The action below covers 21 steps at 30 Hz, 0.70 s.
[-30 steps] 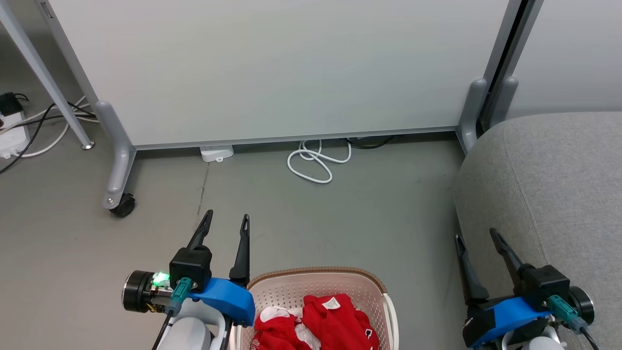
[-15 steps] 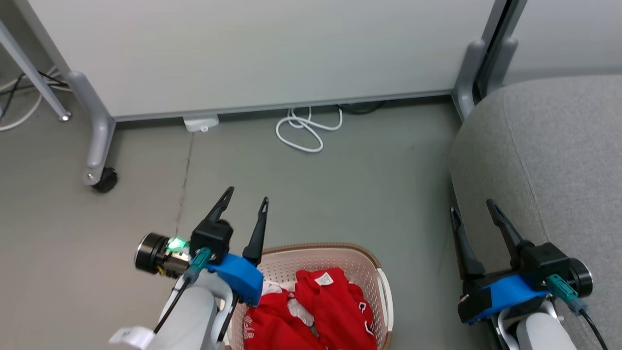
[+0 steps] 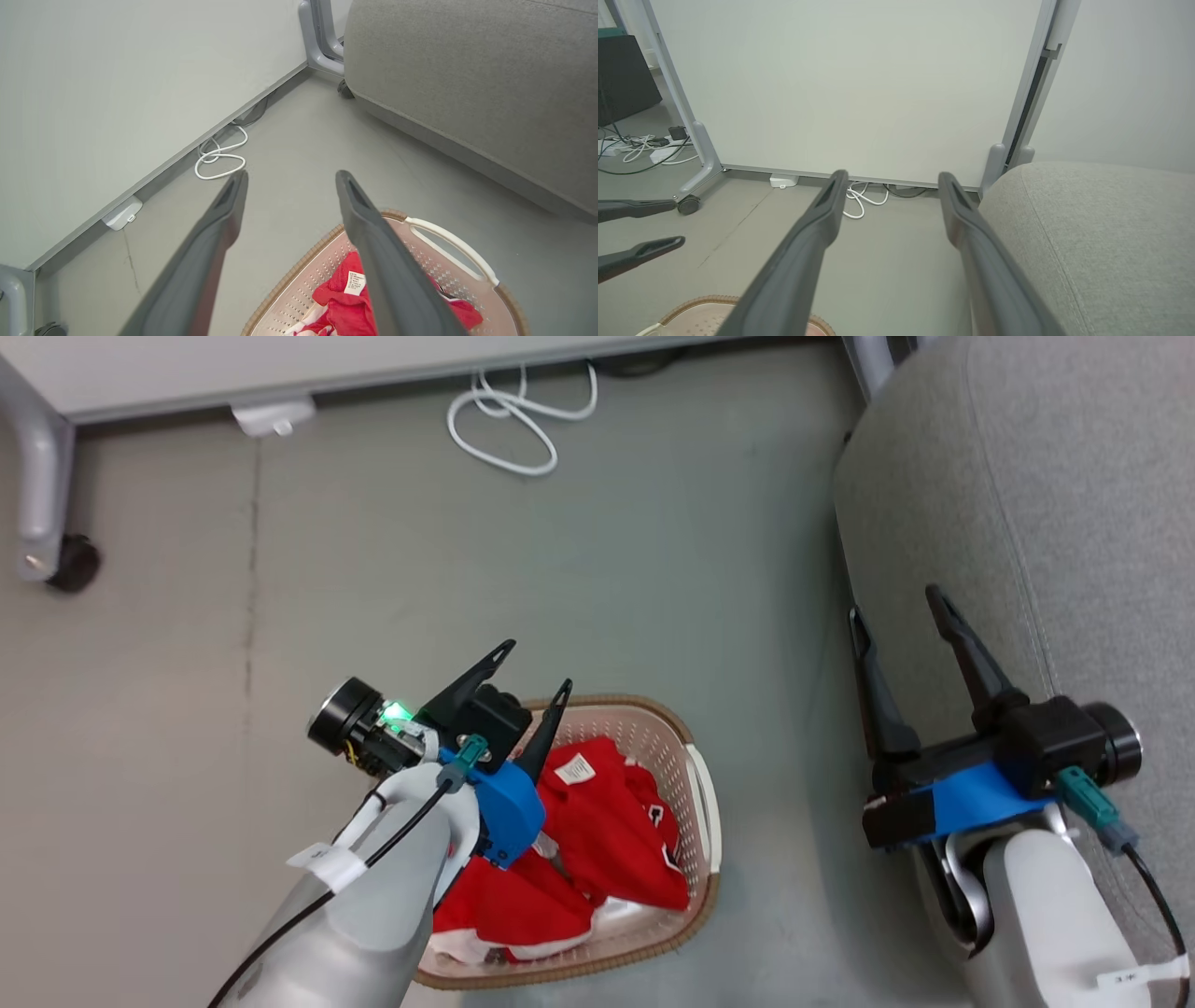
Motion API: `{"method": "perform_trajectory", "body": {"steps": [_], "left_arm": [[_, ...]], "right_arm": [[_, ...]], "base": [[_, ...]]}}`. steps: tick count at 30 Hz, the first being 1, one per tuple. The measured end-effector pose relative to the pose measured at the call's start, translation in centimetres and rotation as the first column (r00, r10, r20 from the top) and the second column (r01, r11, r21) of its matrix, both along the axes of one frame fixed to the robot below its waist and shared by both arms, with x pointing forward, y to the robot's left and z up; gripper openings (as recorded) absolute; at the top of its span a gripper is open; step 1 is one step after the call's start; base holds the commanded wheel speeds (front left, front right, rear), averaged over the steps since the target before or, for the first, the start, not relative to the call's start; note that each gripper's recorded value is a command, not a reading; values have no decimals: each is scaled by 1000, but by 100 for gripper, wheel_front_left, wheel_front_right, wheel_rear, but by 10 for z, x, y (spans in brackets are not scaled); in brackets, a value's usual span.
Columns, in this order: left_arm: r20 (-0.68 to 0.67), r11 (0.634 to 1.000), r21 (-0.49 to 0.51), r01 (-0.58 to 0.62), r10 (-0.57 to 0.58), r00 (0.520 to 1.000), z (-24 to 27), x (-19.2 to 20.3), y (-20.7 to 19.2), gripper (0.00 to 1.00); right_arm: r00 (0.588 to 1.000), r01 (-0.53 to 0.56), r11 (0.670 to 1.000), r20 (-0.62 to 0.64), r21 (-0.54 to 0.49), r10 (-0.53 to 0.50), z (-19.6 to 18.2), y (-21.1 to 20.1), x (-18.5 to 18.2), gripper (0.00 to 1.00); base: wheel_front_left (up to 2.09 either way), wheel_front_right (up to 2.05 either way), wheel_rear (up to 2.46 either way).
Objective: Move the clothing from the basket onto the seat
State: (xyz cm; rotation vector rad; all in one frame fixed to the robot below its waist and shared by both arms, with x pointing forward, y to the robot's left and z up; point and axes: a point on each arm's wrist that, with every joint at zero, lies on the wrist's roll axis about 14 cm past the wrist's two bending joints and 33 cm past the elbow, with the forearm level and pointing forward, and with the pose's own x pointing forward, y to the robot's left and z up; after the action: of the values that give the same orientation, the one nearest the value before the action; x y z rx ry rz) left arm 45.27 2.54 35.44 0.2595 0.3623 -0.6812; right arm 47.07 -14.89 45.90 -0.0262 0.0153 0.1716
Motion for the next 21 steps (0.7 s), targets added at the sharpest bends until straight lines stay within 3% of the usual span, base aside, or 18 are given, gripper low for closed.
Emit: {"method": "perform_trajectory", "body": {"steps": [7,13,21], "left_arm": [[-134,984,84,160,-148,980,-63,-7,-22,100],[-268,942,134,307,-264,927,-120,-31,-32,100],[-418,914,143,379,-291,861,-174,-53,-32,100]], "right_arm": [[999,19,1000,-26,-24,-19,-23,-11,22,100],[997,22,999,-69,-40,-25,-52,-16,36,100],[989,34,998,-145,-54,-41,-93,-24,40,100]], "base": [[0,0,0],[0,0,0],[0,0,0]]}}
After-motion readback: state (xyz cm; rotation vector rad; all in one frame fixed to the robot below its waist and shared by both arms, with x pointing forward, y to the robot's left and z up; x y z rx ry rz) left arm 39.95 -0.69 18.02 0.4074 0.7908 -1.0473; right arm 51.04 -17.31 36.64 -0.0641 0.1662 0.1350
